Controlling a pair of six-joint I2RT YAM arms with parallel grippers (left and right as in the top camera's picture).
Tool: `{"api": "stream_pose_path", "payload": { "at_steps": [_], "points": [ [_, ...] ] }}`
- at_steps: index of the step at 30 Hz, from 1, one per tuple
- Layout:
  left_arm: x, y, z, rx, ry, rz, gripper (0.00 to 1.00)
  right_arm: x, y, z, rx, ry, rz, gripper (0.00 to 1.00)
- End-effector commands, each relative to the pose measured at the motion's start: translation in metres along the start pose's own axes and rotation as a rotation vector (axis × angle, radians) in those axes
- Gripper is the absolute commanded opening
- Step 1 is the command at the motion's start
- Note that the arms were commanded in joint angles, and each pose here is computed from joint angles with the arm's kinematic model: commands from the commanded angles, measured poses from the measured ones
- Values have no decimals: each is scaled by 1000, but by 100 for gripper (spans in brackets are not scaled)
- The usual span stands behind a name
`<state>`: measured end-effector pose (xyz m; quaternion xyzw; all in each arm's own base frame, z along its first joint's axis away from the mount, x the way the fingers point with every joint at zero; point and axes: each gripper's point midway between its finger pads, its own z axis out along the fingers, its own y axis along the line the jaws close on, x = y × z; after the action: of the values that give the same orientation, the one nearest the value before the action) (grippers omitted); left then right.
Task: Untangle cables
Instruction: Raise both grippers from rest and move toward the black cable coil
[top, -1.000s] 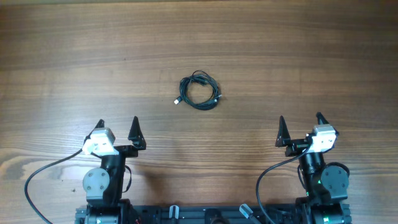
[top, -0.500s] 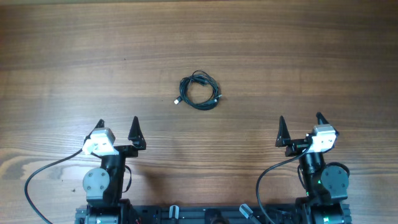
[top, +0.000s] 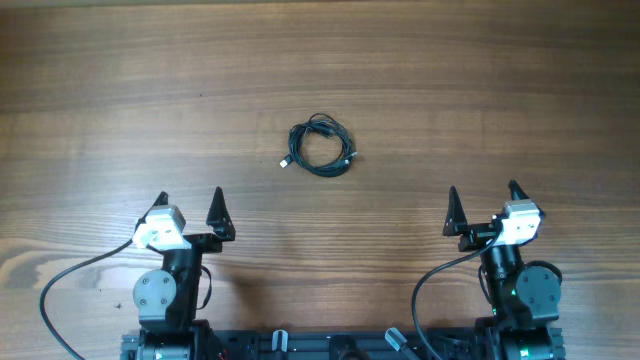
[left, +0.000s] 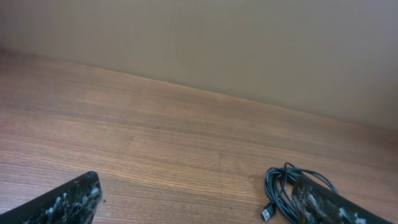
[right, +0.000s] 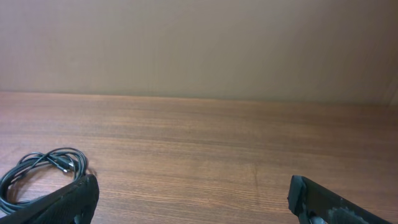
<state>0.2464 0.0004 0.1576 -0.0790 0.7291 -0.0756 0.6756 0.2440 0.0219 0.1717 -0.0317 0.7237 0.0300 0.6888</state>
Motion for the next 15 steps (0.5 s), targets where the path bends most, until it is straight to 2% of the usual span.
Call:
{"api": "stream_pose_path", "payload": {
  "at_steps": [1,9,11,13,15],
  "points": [
    [2,-3,0,19,5,12,100,-2,1,-1,-6,-10,15,100],
    [2,-4,0,20,5,12,100,-2,1,-1,-7,-10,36,100],
    [2,-12,-1,69,8,12,100,-1,8,-1,-48,-3,150,100],
    [-1,-29,-4,161,19,-3,100,-5,11,-1,-66,-8,386,100],
    [-8,-32,-7,170,26,-91,100,-13,31,-4,-193,-11,468,100]
  ]
}}
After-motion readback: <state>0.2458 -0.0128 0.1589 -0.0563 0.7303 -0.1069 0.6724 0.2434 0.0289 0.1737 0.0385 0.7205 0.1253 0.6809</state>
